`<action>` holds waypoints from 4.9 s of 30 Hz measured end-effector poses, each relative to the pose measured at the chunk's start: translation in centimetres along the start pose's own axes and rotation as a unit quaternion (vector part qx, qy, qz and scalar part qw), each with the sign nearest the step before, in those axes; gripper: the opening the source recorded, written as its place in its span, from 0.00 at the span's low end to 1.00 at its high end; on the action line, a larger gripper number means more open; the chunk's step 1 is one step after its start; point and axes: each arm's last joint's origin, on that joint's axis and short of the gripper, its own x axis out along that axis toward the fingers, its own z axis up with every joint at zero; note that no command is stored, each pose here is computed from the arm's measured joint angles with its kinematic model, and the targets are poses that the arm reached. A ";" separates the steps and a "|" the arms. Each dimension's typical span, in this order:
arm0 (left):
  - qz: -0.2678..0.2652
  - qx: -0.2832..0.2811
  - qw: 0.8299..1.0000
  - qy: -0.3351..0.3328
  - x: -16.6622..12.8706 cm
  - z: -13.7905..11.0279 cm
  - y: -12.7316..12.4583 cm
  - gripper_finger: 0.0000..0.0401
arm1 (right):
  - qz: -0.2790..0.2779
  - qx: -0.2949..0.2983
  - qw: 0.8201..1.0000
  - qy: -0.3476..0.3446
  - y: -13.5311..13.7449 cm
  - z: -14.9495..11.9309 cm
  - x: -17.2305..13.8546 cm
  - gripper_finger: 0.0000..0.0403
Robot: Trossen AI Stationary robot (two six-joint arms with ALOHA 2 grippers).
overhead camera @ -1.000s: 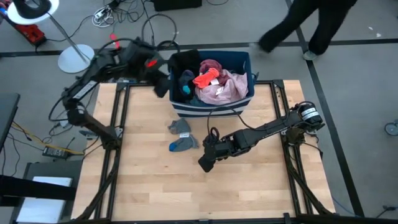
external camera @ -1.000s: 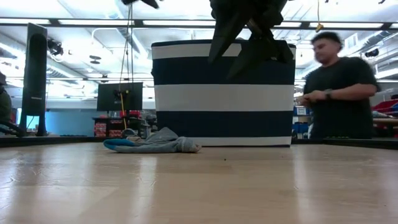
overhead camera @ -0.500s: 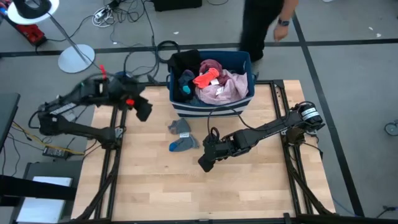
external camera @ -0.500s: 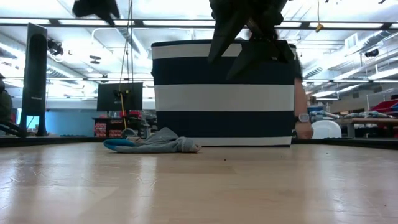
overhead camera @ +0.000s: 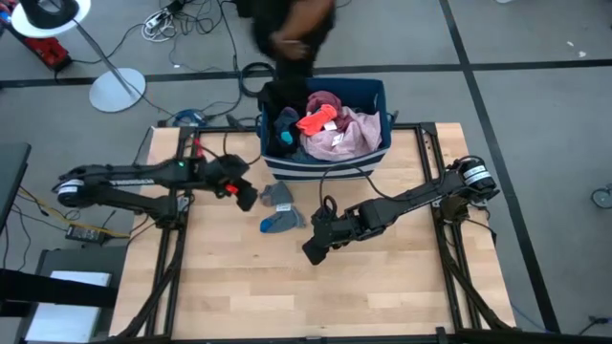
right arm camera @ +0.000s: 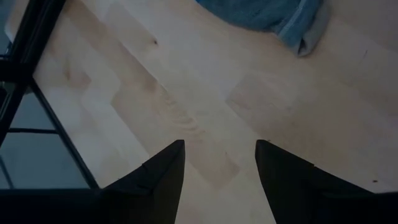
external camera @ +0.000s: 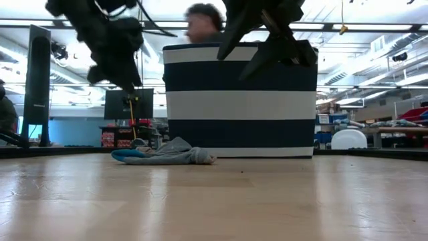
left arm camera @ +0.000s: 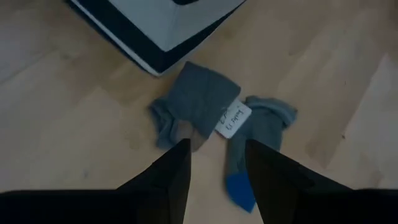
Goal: Sort clothes
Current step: Put the gray sock into the blue bin
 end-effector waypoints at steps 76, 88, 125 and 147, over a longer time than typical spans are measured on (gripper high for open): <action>0.007 0.180 0.967 -0.182 -6.8 23.5 -6.8 0.03 | 0.043 -0.059 0.997 -0.018 0.1 1.9 0.2 0.49; -0.020 0.145 0.965 -0.217 -5.9 27.8 -6.8 0.32 | 0.044 -0.076 0.996 -0.012 0.4 1.2 0.1 0.49; -0.110 0.164 0.976 -0.095 -14.1 6.6 -6.8 0.37 | 0.110 -0.185 0.971 -0.100 1.1 4.5 -0.1 0.49; -0.168 0.047 0.982 -0.074 -11.2 -3.4 0.8 0.37 | 0.033 -0.313 0.949 -0.011 -2.5 10.7 7.0 0.51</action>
